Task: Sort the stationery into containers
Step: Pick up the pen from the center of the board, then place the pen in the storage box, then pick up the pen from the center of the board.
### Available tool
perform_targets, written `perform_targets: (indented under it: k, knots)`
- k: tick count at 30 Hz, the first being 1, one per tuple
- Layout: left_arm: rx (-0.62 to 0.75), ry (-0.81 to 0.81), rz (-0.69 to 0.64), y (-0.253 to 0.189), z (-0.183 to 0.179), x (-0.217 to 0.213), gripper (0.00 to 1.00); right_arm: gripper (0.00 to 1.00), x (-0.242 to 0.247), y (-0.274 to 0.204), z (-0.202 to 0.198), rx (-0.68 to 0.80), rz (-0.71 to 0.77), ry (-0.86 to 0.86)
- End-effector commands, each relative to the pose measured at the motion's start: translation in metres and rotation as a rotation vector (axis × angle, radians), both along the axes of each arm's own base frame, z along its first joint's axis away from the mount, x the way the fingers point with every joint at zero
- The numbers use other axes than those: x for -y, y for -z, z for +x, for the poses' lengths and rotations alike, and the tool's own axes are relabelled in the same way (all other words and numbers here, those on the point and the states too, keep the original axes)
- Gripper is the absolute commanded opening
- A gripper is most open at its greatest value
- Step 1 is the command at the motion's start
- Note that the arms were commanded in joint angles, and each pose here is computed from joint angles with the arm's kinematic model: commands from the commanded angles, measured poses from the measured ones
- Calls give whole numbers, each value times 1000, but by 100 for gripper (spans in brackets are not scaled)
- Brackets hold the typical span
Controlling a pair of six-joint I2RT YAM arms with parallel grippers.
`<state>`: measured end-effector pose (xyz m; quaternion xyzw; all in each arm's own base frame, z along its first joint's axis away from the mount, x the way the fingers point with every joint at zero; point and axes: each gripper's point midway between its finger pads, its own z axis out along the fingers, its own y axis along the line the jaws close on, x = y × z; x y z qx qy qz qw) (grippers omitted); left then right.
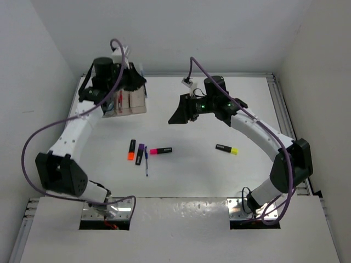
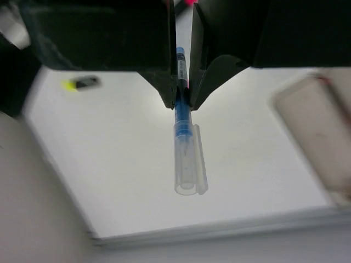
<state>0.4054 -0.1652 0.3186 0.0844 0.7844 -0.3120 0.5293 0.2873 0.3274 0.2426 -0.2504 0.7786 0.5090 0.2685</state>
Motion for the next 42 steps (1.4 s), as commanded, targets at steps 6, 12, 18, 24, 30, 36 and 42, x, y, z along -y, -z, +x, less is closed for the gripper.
perform_targets:
  k: [6,12,18,24,30,36,42]
  knots:
    - [-239,-348,532,98,107,-131,0,46,40,45,3,212,-271,23]
    - [-263,-431,594,121,161,-161,2,46,46,67,-7,241,-352,-11]
    - [-335,-423,598,154,178,-170,19,46,44,81,-6,218,-386,12]
    - [-357,-423,524,162,176,-167,47,46,0,97,-8,146,-417,59]
    - [-238,-452,372,89,162,-183,49,45,-33,126,5,-44,-559,364]
    - [-128,-441,220,13,110,-185,50,43,-74,138,-18,92,-656,450]
    - [-148,-522,185,2,50,-210,52,42,-106,162,-47,92,-732,444]
